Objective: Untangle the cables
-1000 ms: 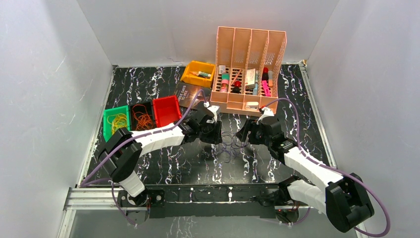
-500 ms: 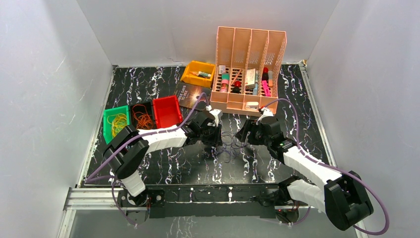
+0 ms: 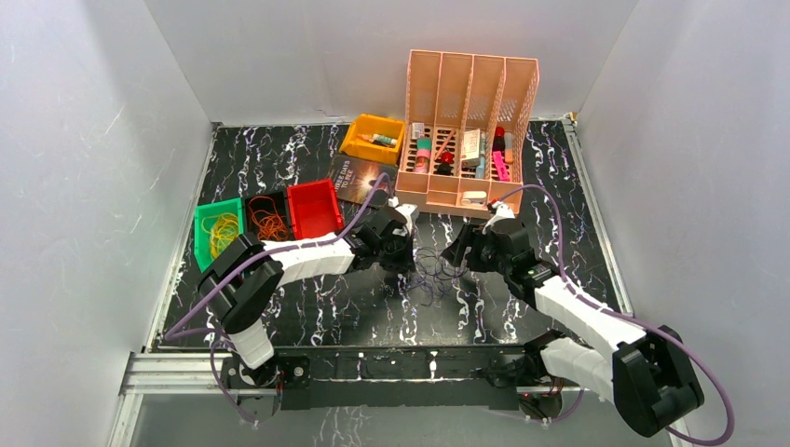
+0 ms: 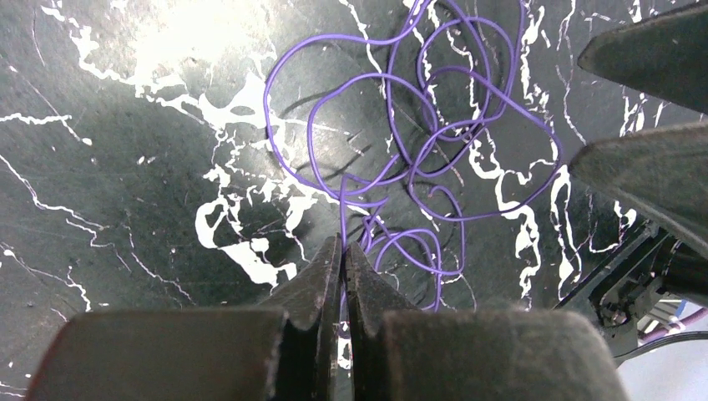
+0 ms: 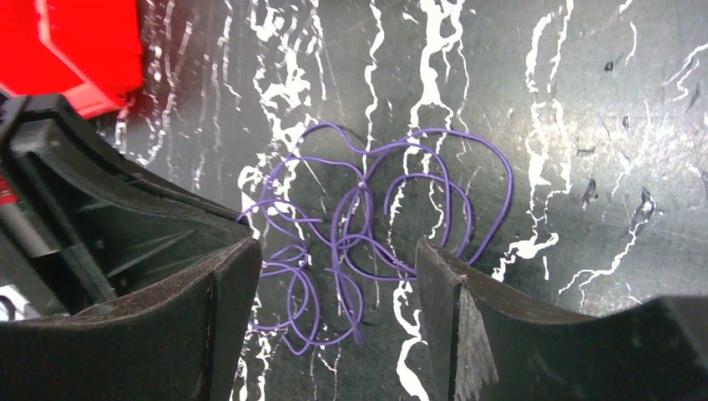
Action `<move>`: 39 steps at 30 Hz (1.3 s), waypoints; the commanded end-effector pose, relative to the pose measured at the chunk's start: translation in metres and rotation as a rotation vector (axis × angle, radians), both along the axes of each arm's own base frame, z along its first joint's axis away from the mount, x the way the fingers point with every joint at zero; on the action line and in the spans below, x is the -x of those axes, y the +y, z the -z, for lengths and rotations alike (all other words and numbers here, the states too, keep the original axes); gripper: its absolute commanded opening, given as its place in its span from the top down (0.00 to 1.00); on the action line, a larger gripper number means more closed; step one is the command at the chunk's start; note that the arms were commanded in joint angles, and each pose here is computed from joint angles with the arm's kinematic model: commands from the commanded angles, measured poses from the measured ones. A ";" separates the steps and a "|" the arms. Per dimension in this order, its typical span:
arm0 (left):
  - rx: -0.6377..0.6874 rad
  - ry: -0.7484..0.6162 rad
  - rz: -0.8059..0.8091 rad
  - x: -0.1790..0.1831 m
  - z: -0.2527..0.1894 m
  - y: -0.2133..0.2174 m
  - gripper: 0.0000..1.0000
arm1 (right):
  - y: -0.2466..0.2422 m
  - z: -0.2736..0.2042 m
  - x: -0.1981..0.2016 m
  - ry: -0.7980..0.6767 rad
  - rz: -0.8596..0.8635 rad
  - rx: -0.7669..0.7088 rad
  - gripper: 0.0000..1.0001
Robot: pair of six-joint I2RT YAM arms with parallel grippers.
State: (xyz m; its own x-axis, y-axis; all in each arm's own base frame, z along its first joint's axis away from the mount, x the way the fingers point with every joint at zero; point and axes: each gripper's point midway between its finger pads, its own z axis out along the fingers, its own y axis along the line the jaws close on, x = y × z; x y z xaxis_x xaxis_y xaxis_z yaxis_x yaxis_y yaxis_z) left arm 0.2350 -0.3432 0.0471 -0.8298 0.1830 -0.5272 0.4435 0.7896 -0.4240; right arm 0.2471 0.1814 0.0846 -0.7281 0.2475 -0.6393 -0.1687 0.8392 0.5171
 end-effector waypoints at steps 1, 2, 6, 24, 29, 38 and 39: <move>0.003 -0.037 0.020 -0.009 -0.026 -0.010 1.00 | 0.007 -0.039 -0.006 -0.131 -0.009 -0.086 0.23; -0.003 -0.035 0.027 -0.010 -0.030 -0.011 1.00 | 0.009 -0.049 -0.006 -0.175 -0.019 -0.108 0.23; -0.024 -0.037 0.026 -0.011 -0.042 -0.009 1.00 | 0.007 -0.085 -0.011 -0.358 -0.035 -0.143 0.22; -0.016 -0.233 0.089 -0.023 -0.127 0.000 1.00 | 0.025 -0.154 -0.001 -0.747 -0.253 -0.158 0.05; -0.019 -0.275 0.076 -0.031 -0.143 0.000 1.00 | 0.028 -0.153 0.007 -0.830 -0.281 -0.207 0.02; 0.005 -0.300 0.135 -0.028 -0.165 -0.005 1.00 | 0.036 -0.138 -0.015 -0.741 -0.252 -0.195 0.02; 0.008 -0.300 0.138 -0.027 -0.167 -0.006 1.00 | 0.039 -0.142 -0.019 -0.741 -0.253 -0.201 0.02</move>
State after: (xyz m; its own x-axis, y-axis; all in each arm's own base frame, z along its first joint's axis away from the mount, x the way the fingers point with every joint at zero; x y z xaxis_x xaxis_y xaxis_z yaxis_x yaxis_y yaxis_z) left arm 0.2704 -0.3487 0.1749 -0.6499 0.2923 -0.7016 0.6096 0.7518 -0.2515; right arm 0.2548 0.2123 0.1812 -0.2800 0.2266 -0.9328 -0.6600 0.6602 0.3585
